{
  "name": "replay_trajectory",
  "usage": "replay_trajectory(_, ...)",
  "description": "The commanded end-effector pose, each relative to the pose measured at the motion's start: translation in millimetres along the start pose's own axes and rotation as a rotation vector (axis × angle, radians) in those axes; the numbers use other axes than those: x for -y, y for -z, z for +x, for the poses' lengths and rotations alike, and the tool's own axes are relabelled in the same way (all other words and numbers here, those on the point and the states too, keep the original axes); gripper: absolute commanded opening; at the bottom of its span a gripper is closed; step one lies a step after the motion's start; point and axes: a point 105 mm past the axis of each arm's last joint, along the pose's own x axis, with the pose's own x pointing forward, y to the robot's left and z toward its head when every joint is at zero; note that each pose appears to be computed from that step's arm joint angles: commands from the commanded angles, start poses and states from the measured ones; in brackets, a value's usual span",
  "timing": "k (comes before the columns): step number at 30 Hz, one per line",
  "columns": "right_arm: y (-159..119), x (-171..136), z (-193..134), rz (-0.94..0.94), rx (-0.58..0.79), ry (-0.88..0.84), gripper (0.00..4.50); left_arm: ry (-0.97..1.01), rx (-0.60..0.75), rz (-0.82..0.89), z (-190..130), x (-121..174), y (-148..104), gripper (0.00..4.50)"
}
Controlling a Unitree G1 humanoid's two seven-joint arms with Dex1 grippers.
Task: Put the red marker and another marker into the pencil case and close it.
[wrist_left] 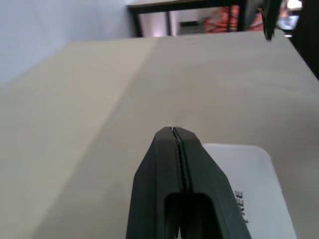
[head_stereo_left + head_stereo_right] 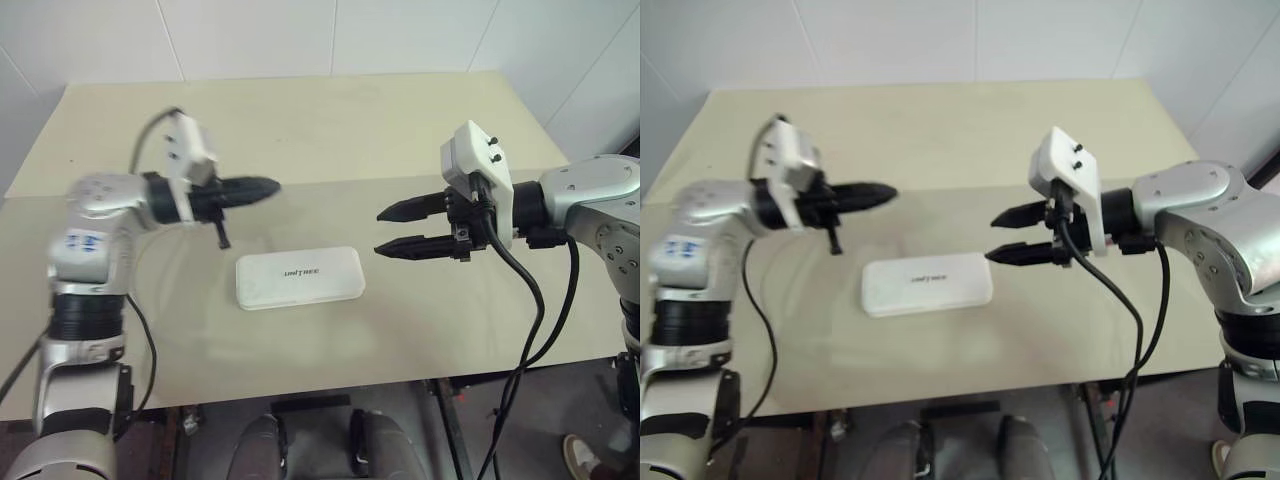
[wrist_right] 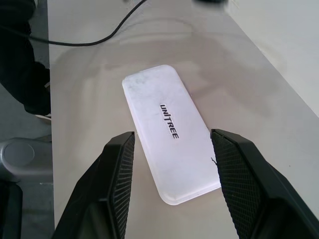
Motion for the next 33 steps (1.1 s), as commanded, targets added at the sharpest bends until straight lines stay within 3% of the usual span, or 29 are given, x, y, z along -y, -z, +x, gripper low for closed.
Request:
replay_trajectory(1, -5, 4, -1, -0.042, 0.019, 0.000, 2.56, -0.082, -0.004, -0.040, -25, 0, -4, 0.02)
replay_trajectory(7, 7, 19, 7, -0.048, 0.001, 0.015, 2.56, -0.330, -0.083, -0.062, -72, -12, 14, 0.02)
replay_trajectory(13, 4, 22, 13, -0.056, 0.018, -0.015, 2.56, -0.357, -0.098, -0.071, -74, -1, 19, 0.02)
replay_trajectory(33, 7, 23, 12, -0.054, 0.011, -0.007, 2.56, -0.385, -0.141, -0.090, -74, -9, 34, 0.02)
